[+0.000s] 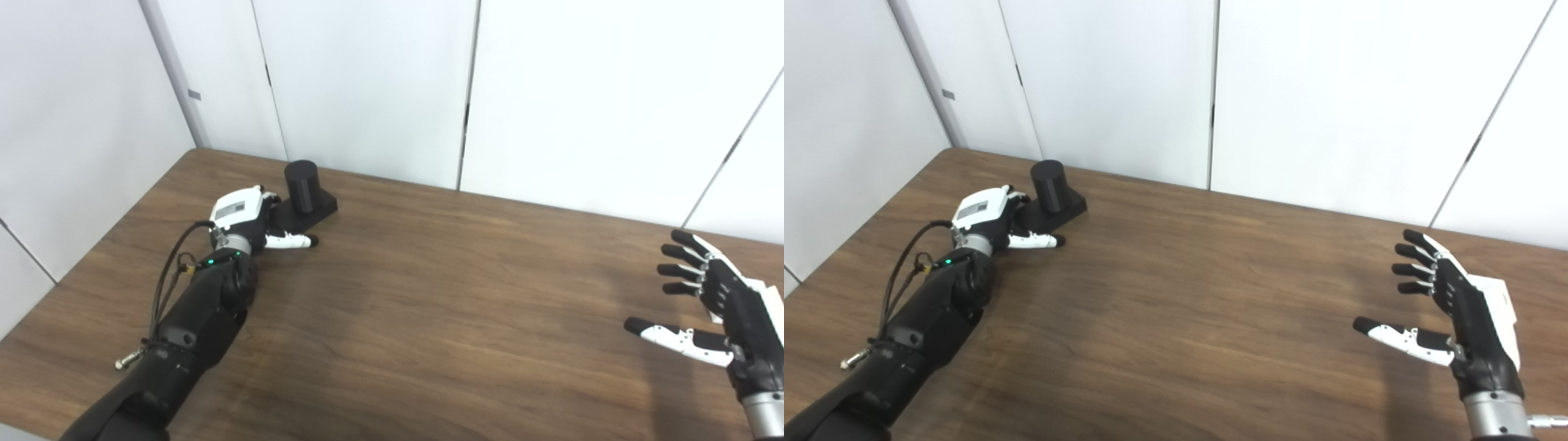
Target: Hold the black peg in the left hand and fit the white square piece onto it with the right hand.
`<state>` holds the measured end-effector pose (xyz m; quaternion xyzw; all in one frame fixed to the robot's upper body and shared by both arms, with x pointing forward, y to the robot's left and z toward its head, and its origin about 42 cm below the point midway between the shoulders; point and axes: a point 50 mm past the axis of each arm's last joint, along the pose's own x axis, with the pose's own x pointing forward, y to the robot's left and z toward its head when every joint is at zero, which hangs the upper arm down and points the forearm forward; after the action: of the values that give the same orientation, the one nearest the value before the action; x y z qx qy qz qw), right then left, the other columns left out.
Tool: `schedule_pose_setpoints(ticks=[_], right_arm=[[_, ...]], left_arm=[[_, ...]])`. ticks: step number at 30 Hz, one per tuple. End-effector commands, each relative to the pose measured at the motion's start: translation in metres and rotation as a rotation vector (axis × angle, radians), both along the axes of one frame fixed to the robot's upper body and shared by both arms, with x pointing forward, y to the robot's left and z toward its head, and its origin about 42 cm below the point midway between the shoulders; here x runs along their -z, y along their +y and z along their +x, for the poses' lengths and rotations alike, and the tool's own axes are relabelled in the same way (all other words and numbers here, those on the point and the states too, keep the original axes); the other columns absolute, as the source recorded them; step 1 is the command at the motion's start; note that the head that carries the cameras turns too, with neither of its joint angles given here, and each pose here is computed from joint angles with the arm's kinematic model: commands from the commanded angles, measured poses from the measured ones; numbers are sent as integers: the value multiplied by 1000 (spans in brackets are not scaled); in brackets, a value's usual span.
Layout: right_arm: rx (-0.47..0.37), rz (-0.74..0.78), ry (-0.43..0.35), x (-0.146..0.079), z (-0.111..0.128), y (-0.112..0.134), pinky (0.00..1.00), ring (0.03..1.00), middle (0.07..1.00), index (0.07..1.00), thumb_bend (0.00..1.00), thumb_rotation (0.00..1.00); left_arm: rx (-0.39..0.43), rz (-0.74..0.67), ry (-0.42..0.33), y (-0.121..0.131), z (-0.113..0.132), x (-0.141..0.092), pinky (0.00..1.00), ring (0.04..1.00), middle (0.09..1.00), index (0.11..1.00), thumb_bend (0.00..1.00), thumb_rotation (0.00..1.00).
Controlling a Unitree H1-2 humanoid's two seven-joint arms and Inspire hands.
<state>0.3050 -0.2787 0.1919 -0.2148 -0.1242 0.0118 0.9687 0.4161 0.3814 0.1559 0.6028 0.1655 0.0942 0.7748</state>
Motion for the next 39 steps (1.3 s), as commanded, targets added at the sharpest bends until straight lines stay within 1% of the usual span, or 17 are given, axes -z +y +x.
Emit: schedule_pose_setpoints(ticks=[1,4,7,10,12,13,15,18,21,22,23,25,27,30,33,36,39], right_arm=[[-9,-8,-75,-17,2,-1,638,732,804,846,698,0],[-9,-2,-76,-17,2,-1,638,732,803,845,698,0],[-9,-2,-78,-18,2,0,641,735,803,844,692,0],[-11,-1,-84,-18,1,0,629,728,798,840,693,0],[-11,3,-85,-19,1,0,622,721,795,836,684,0],[-10,4,-87,-19,1,1,620,720,794,835,683,0],[-5,5,-84,-19,0,1,613,719,794,833,668,0],[-2,0,-83,-20,-1,1,609,717,799,836,650,0],[-1,-1,-88,-19,0,0,598,710,798,836,633,0],[0,-2,-88,-19,0,0,599,708,796,834,627,0],[2,-4,-88,-19,0,0,603,707,796,833,621,0],[3,-7,-90,-19,0,-1,608,706,797,832,614,0],[2,-10,-96,-19,0,-1,597,699,795,832,601,0],[7,-6,-92,-19,1,-1,593,695,795,833,586,0],[8,-4,-91,-19,1,-1,591,693,795,833,577,0],[15,-1,-86,-18,1,-1,587,693,794,837,569,0],[10,2,-89,-18,1,-1,582,694,794,834,562,0]], left_arm=[[-2,51,-97,5,18,-33,873,1000,1000,856,1000,604],[-4,46,-92,5,20,-32,874,1000,1000,857,1000,598],[-1,26,-99,6,21,-29,852,998,996,848,1000,581],[10,12,-101,5,20,-26,818,987,987,824,983,535],[19,0,-101,3,19,-25,791,975,968,766,908,497],[26,-9,-98,2,19,-24,787,973,964,753,894,489],[36,-30,-97,2,18,-23,792,953,942,674,815,443],[49,-51,-91,1,16,-22,800,935,915,609,765,392],[82,-64,-77,0,14,-19,789,914,880,558,729,308],[96,-73,-74,1,13,-18,769,901,863,542,722,270],[107,-80,-72,2,13,-17,765,897,854,515,620,176],[125,-80,-62,2,12,-16,763,893,844,493,535,97],[140,-66,-36,2,12,-15,741,878,832,487,517,82],[168,-89,-14,3,13,-13,713,862,824,483,512,75],[208,-144,14,3,12,-13,722,870,833,483,514,72],[277,-199,38,1,8,-13,774,890,845,486,517,67],[382,-159,50,-5,3,-10,763,866,831,488,519,67]])
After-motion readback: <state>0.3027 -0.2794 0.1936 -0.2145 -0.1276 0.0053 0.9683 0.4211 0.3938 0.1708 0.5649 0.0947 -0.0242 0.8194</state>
